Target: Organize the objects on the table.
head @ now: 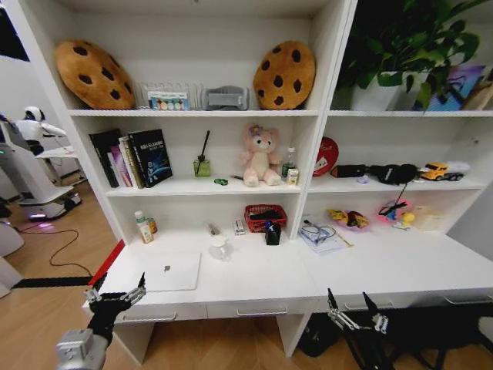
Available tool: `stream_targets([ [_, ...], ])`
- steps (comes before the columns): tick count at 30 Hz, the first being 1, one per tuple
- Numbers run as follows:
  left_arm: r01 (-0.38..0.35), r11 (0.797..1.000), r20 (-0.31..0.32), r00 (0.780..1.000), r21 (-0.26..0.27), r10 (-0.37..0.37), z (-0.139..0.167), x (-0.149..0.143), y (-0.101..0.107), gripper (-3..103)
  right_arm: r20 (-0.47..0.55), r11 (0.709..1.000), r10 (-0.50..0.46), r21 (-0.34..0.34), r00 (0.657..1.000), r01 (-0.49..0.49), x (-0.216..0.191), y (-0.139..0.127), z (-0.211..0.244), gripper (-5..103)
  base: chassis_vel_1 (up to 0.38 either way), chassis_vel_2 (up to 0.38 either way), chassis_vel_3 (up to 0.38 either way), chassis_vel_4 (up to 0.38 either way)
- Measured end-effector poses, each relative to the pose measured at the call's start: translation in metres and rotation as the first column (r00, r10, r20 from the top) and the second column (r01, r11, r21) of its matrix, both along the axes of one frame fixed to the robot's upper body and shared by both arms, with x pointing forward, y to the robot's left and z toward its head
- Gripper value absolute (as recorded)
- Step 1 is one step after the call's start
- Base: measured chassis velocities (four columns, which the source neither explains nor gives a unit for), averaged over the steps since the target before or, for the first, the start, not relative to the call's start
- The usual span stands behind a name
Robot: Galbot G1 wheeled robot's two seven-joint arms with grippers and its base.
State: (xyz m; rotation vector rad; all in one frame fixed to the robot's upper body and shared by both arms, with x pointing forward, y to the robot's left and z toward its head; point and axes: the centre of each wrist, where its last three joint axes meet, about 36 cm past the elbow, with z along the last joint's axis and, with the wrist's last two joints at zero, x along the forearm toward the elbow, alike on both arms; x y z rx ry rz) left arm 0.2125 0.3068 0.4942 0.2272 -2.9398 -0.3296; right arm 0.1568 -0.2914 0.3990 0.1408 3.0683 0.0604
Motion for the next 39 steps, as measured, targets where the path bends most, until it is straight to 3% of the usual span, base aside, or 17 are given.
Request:
stream_targets([
  [17, 0.0, 1.0, 0.0, 1.0, 0.0, 0.0, 0.0, 0.0, 0.0, 100, 0.001, 1.0, 0.006, 0.0, 1.0, -0.006, 0.0046, -0.0016, 0.0, 100, 0.116, 0.114, -0.113, -0.111],
  [39, 0.0, 1.0, 0.0, 1.0, 0.0, 0.0, 0.0, 0.0, 0.0, 100, -0.002, 1.0, -0.004, -0.01, 1.0, 0.004, 0.0053, -0.0007, 0.0005, 100, 0.021, 0.02, -0.026, -0.019],
])
